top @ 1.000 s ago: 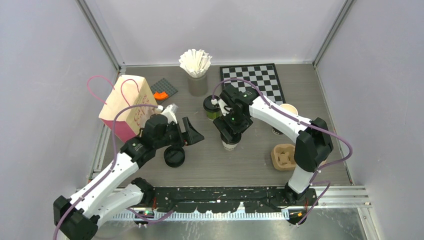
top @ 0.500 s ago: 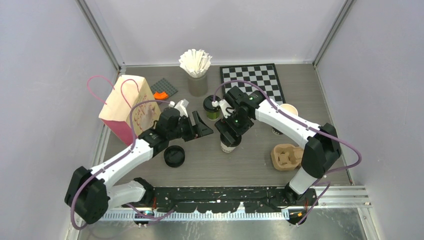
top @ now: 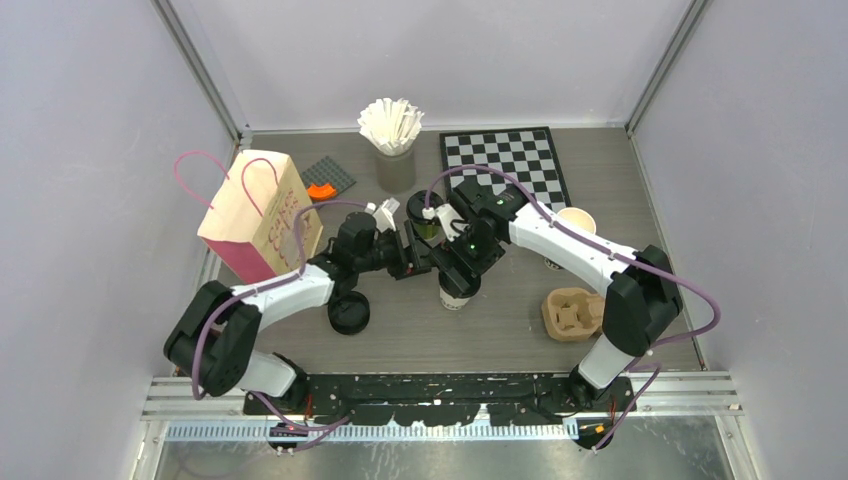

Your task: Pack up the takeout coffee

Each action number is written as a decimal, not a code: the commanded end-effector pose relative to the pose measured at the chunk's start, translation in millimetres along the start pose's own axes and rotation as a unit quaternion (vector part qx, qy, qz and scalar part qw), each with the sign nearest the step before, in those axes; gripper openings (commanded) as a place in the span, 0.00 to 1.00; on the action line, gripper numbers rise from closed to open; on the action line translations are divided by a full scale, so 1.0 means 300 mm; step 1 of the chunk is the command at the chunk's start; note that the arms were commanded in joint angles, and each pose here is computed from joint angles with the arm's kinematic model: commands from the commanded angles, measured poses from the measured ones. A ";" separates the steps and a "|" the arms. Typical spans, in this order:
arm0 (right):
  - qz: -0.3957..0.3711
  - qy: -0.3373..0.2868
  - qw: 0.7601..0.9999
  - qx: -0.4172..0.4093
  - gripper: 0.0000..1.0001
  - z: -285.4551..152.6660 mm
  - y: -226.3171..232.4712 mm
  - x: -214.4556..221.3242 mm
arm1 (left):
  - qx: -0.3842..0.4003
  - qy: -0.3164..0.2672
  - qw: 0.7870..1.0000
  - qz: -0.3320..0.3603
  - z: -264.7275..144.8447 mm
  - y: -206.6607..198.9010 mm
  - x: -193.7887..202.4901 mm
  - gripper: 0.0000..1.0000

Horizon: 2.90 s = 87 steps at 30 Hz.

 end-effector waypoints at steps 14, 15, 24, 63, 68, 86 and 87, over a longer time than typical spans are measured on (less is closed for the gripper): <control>-0.010 -0.055 0.998 0.017 0.94 -0.035 -0.003 -0.027 | 0.019 0.038 0.999 0.000 0.059 0.086 0.052 0.55; -0.008 -0.056 0.998 0.019 0.94 -0.035 -0.005 -0.025 | 0.006 0.038 0.999 0.001 0.059 0.098 0.055 0.54; 0.004 -0.067 0.997 0.034 0.94 -0.033 -0.010 -0.003 | -0.007 0.046 0.999 0.025 0.059 0.103 0.066 0.53; 0.192 -0.226 0.955 0.027 0.36 -0.072 -0.058 0.005 | -0.014 0.074 0.995 0.066 0.093 0.033 0.086 0.49; 0.200 -0.221 0.954 0.027 0.24 -0.021 -0.072 0.032 | 0.014 0.081 0.996 0.045 0.098 -0.001 0.087 0.47; 0.207 -0.213 0.954 0.042 0.38 -0.037 -0.082 0.059 | 0.009 0.063 0.996 0.062 0.053 -0.054 0.063 0.50; 0.208 -0.215 0.953 0.049 0.42 -0.056 -0.083 0.055 | 0.011 0.063 0.996 0.063 0.052 -0.057 0.064 0.50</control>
Point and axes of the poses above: each gripper's point midway between its finger pads, its own z axis out along the fingers, its own y axis along the line the jaws close on, x = y × z, the point moved 6 cm from there along -z, back along the fingers, and after that the axes turned 3 degrees about -z, right-handed, at the moved point
